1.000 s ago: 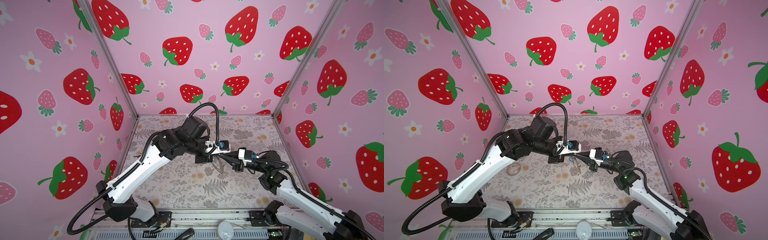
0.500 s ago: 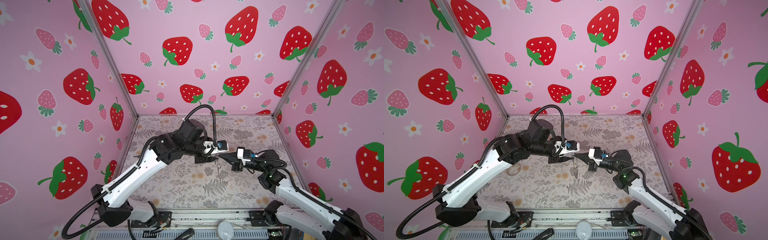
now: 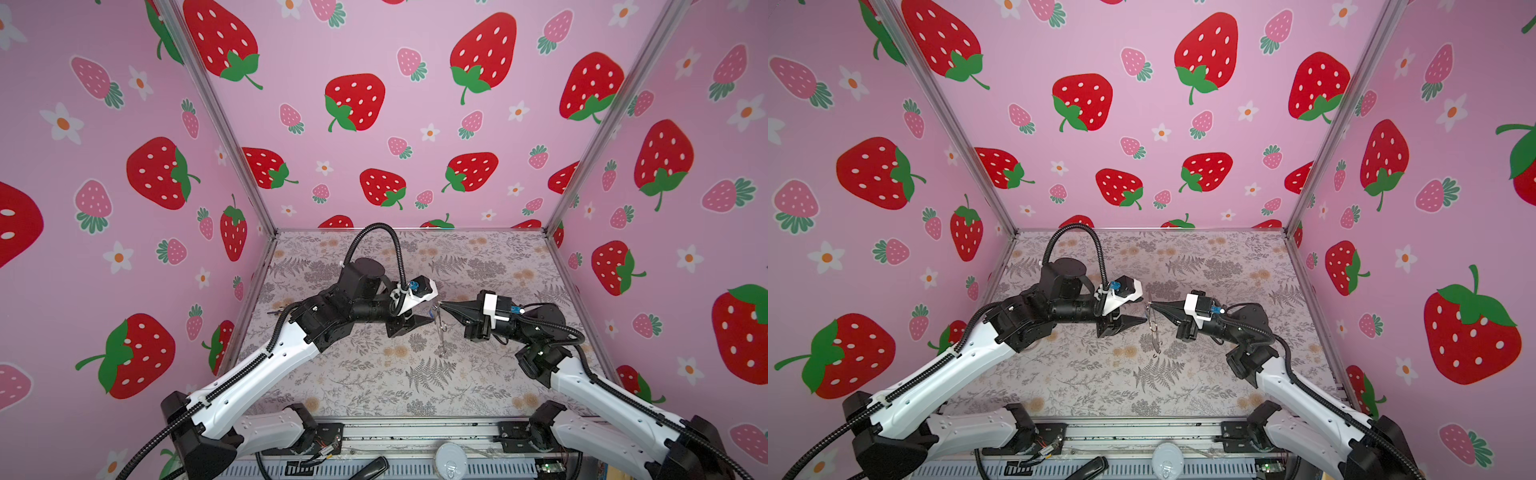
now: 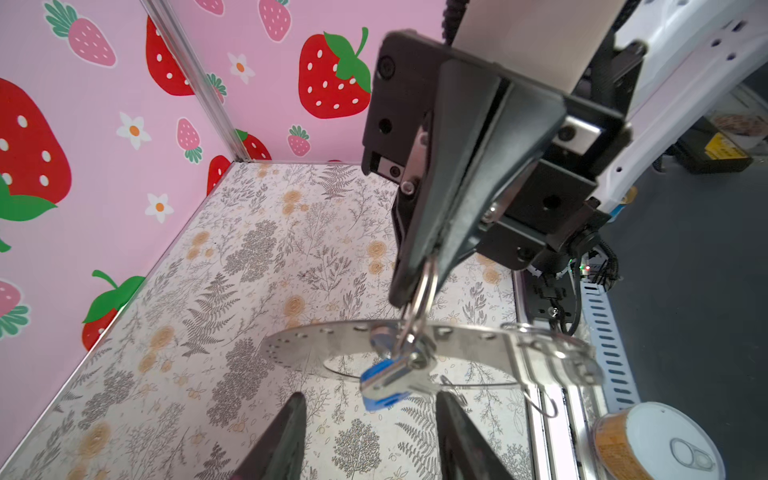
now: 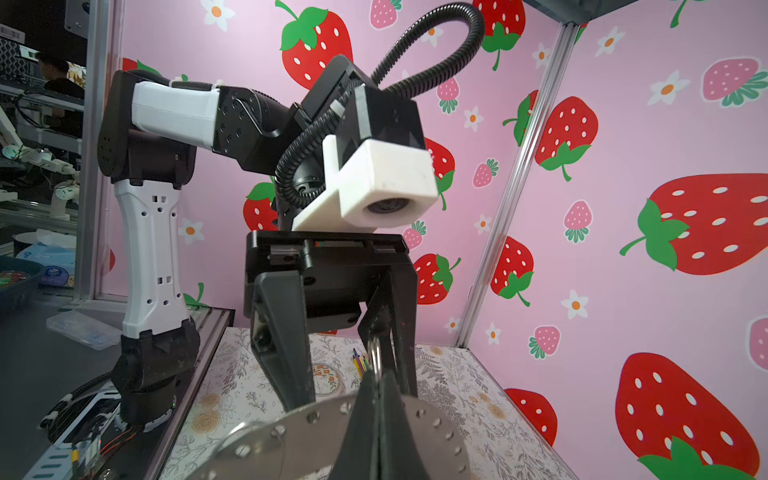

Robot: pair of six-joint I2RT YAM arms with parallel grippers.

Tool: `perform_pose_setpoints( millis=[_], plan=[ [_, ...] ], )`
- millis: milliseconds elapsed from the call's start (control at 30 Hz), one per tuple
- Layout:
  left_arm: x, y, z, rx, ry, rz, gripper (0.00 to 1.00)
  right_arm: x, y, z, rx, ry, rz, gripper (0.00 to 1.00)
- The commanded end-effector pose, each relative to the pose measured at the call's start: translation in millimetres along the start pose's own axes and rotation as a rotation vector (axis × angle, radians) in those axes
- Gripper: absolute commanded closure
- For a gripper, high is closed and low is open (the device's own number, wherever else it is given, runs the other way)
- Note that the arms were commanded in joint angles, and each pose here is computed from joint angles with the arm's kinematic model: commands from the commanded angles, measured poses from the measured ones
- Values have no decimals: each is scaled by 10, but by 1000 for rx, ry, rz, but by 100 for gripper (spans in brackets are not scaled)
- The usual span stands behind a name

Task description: Put the keys on the keyring

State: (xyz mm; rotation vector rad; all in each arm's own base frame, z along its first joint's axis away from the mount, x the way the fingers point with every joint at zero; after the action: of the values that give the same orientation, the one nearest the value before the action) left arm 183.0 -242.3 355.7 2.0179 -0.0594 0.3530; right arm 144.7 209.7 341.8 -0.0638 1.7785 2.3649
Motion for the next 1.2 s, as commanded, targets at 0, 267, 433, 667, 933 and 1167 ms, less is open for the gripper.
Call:
perform_pose_setpoints(
  millis=[0, 267, 433, 667, 933, 1167],
  plan=[
    [11, 108, 36, -82, -33, -17, 48, 20, 83, -9, -53, 10, -19, 100],
    [30, 63, 139, -83, -54, -40, 48, 43, 77, -7, -52, 38, -13, 100],
    [28, 42, 178, -68, -79, -44, 65, 40, 60, -5, -46, 38, -14, 100],
    [22, 54, 113, -38, -70, -16, 88, 43, 22, -45, -14, 16, -37, 100],
    [-1, 67, 44, -22, -65, -1, 79, 17, 9, -71, 7, 2, -47, 100],
    [-5, 77, 46, -33, -67, 6, 79, 16, 30, -68, 4, 10, -50, 100]
  ],
)
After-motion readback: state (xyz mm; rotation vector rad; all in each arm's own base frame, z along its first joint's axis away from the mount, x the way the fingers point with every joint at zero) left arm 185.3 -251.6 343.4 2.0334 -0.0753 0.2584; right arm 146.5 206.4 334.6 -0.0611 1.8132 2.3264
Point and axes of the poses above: each gripper's point midway between its finger pads, its own z axis out along the fingers, its own x axis along the line the jaws close on, y = z × x, the point moved 8 cm from there along -z, back along the fingers, and after that the axes turned 9 degrees about z, right-handed, at the moved point
